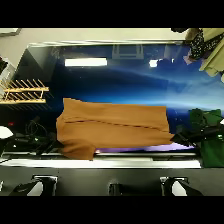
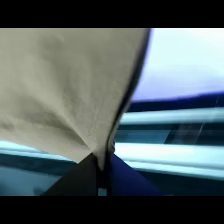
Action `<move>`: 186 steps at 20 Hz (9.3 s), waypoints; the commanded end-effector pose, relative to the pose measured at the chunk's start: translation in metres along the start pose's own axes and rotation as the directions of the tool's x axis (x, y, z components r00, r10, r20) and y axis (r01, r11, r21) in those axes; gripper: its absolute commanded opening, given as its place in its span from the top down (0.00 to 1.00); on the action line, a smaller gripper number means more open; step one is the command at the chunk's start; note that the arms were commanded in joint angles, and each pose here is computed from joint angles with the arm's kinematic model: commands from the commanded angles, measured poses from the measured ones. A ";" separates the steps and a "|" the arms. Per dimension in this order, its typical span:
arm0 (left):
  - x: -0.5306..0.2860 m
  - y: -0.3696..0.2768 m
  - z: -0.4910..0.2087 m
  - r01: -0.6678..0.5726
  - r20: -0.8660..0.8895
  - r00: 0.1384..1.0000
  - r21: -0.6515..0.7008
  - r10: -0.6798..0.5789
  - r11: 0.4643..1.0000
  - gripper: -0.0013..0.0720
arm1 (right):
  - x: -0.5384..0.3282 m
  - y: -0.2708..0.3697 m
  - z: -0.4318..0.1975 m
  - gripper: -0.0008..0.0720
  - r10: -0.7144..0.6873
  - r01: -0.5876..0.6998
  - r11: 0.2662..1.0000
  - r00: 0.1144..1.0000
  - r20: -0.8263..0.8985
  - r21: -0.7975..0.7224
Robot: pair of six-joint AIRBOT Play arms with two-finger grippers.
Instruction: Fold the clothes and pants, and hang the long-sleeved shirts on hangers.
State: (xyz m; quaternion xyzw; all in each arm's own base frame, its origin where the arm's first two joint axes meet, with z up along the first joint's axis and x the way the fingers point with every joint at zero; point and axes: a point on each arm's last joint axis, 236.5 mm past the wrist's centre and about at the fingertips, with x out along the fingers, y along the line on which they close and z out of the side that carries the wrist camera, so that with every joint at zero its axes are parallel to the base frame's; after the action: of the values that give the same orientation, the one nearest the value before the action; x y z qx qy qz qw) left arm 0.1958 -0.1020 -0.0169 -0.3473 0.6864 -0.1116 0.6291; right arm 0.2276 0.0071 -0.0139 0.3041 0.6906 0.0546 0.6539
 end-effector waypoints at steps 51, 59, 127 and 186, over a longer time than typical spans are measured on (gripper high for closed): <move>-0.115 -0.120 0.263 -0.342 0.394 0.893 0.279 0.218 0.897 0.42 | 0.075 0.003 0.195 0.25 0.185 -0.183 0.978 0.983 0.006 -0.099; -0.113 -0.121 0.263 -0.339 0.391 0.895 0.282 0.215 0.898 0.47 | 0.105 0.048 0.169 0.91 0.173 -0.186 0.968 0.981 -0.087 -0.169; -0.255 -0.129 0.202 -0.370 0.619 0.760 0.163 0.197 0.915 0.96 | 0.149 0.336 0.078 0.95 0.105 -0.065 0.948 0.988 0.115 -0.313; -0.233 -0.124 0.209 -0.341 0.577 0.796 0.178 0.183 0.923 0.96 | -0.080 0.152 0.262 0.95 0.241 -0.252 0.967 0.826 0.509 -0.050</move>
State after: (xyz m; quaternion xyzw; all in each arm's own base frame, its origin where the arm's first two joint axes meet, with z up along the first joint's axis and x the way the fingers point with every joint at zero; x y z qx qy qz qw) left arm 0.4263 0.0094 0.2022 -0.1751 0.4954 -0.0118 0.8507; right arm 0.5079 0.0514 0.0606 0.3815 0.4830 0.1018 0.7815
